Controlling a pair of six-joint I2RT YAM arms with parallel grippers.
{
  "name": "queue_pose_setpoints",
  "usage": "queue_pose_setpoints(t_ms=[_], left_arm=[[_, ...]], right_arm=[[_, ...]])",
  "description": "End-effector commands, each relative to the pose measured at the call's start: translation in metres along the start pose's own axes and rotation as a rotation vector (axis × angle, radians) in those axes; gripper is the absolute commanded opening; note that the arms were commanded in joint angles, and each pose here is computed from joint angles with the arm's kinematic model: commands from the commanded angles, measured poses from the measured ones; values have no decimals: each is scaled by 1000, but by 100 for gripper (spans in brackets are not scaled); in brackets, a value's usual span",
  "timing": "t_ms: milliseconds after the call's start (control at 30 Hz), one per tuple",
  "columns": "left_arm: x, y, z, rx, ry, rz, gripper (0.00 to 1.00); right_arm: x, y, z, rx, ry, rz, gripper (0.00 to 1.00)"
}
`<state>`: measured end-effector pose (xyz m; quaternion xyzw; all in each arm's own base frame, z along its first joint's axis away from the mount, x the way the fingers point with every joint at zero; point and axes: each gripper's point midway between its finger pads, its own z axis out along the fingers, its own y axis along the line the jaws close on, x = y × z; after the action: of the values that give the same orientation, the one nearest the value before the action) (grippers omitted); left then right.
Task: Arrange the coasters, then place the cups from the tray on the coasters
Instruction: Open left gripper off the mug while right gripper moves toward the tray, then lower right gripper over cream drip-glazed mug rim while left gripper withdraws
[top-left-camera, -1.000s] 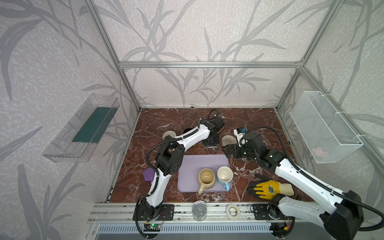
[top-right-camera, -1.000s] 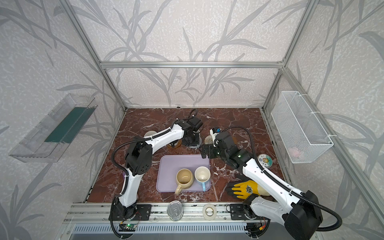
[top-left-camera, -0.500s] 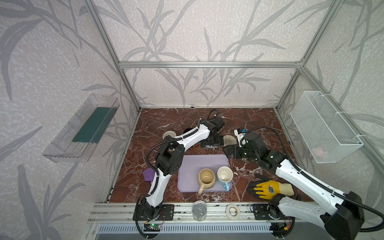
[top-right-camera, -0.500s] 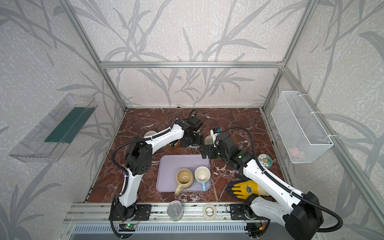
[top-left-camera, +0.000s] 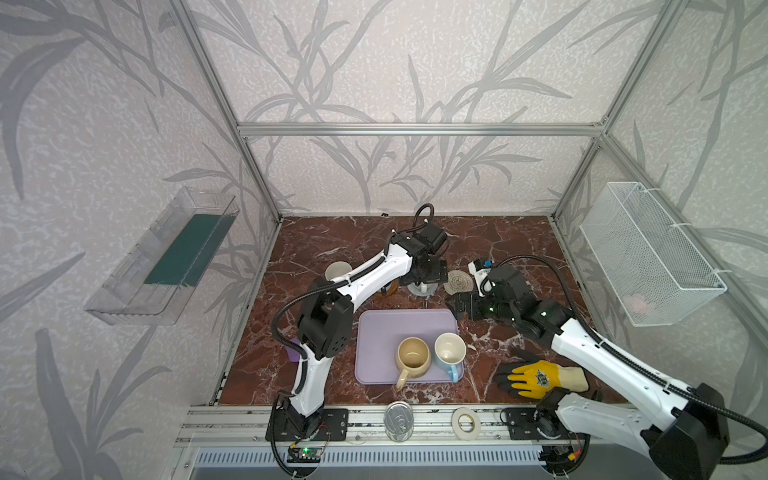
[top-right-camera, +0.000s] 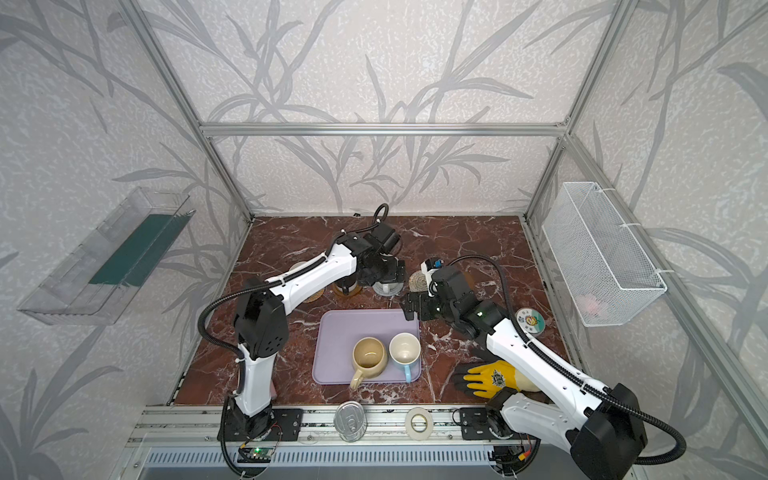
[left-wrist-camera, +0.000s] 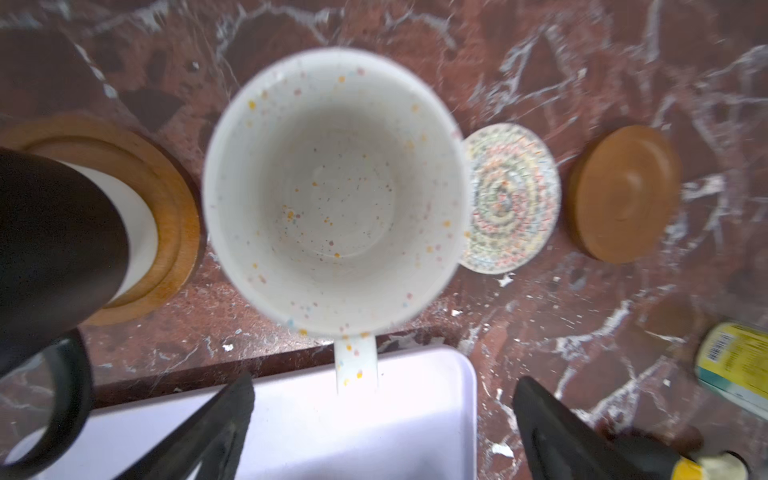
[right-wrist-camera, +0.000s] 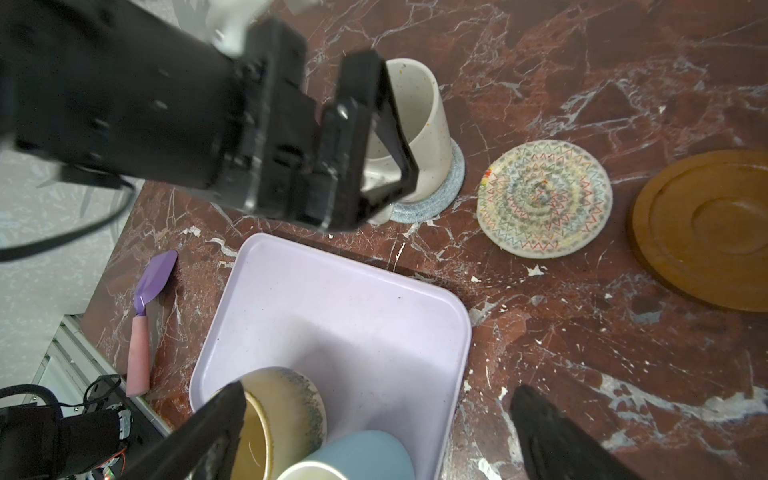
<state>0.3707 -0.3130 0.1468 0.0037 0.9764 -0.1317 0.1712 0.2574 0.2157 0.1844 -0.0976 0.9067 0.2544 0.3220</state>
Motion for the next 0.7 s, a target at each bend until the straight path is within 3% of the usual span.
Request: queue_pose_setpoints(t_ms=[0,100,233,400,667], left_arm=[[-19,-1,-52,34,-107,52,99],[-26,8,-78,57,-144,53,99],[-31,18,-112,142,-155,62,99],[-28,45,-146,149,-190,42,99],[-4,82,-159,143,-180,-32,98]], right_arm=[[2,19,-9,36,9,-80,99],[17,45,-11,58,22,-190,99],[41,77,-9,30,68,-254,99],[67,100,-8,55,134,-332,99],[103,134,-6,-52,246,-353,91]])
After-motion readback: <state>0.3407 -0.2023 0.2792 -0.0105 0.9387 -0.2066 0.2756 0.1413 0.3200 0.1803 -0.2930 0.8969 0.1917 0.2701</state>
